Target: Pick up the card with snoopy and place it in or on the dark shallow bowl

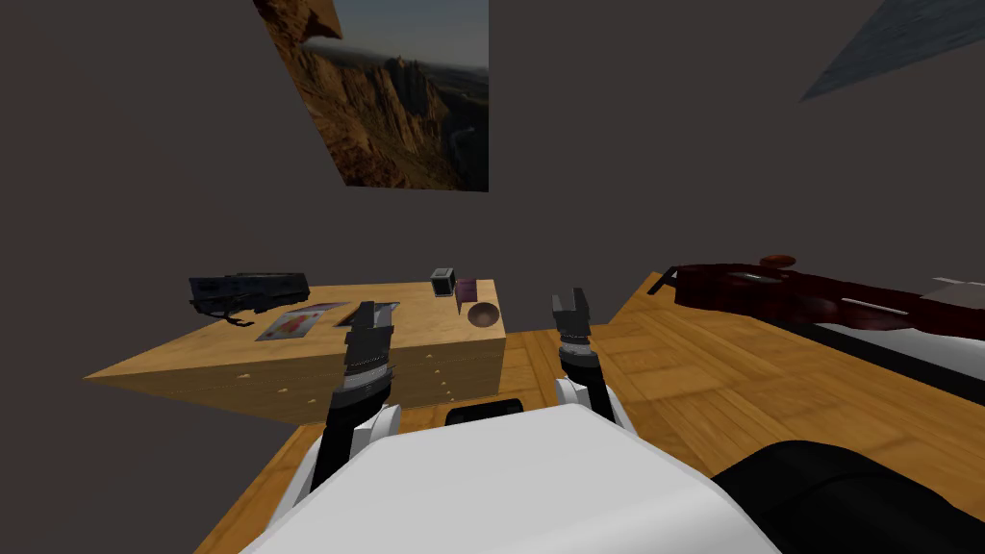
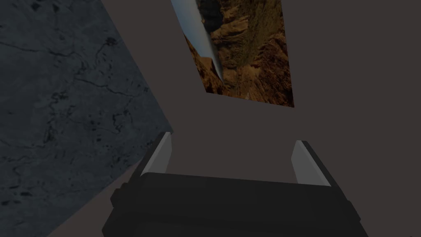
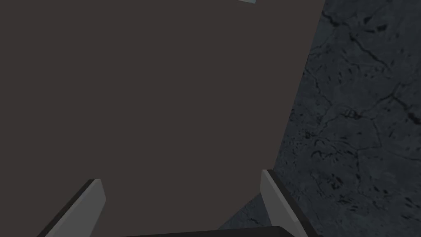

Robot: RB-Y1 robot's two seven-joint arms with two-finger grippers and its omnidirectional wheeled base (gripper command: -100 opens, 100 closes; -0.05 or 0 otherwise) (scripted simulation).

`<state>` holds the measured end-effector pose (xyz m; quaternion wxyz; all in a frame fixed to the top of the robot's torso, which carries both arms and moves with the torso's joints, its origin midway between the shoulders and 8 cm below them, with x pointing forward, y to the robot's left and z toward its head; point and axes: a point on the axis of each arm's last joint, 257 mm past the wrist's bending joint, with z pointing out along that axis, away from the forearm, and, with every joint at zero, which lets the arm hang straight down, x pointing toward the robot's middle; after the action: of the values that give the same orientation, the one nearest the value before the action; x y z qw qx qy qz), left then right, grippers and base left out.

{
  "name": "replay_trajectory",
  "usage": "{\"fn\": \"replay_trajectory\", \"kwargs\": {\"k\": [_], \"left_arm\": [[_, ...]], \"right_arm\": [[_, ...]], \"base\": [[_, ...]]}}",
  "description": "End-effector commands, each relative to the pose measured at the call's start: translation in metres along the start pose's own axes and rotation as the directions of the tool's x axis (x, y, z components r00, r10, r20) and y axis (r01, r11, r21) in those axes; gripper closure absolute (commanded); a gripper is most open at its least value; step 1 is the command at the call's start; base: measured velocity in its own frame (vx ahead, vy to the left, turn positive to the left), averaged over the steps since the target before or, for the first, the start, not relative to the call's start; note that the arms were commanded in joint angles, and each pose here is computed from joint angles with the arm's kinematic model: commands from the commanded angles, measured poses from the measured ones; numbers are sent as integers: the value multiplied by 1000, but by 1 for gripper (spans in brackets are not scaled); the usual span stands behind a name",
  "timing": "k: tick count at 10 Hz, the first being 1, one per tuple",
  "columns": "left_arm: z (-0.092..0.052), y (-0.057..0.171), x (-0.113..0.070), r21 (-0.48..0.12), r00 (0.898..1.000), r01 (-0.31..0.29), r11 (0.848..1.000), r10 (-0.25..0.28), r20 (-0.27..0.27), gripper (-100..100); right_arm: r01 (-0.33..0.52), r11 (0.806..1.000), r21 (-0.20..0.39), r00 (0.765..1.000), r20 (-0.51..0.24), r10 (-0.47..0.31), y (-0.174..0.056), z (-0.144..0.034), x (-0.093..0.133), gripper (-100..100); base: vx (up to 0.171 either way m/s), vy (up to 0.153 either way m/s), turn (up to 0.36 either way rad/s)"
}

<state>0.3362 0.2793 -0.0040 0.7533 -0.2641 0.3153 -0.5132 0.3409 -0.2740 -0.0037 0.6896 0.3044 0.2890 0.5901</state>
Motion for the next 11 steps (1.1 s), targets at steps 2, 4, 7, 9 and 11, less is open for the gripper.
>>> {"fn": "replay_trajectory", "kwargs": {"k": [2,4,7,9,11], "left_arm": [[-1,8,9,-7,998,-28,1000,27,-62,-100],[-3,16,15,-16,993,-51,999,49,-107,-100],[-7,33,25,-33,980,-96,995,89,-177,-100],[-11,54,34,-51,959,-150,987,133,-249,-100],[-15,70,40,-60,940,-193,979,166,-299,-100]], "right_arm": [[0,1000,0,1000,0,0,0,0,0,0],[0,1000,0,1000,0,0,0,0,0,0],[0,1000,0,1000,0,0,0,0,0,0],[0,1000,0,1000,0,0,0,0,0,0],[0,1000,0,1000,0,0,0,0,0,0]], "base": [[-1,5,-79],[-6,11,-92],[-5,13,-120],[-10,23,-232],[-8,18,-144]]}}
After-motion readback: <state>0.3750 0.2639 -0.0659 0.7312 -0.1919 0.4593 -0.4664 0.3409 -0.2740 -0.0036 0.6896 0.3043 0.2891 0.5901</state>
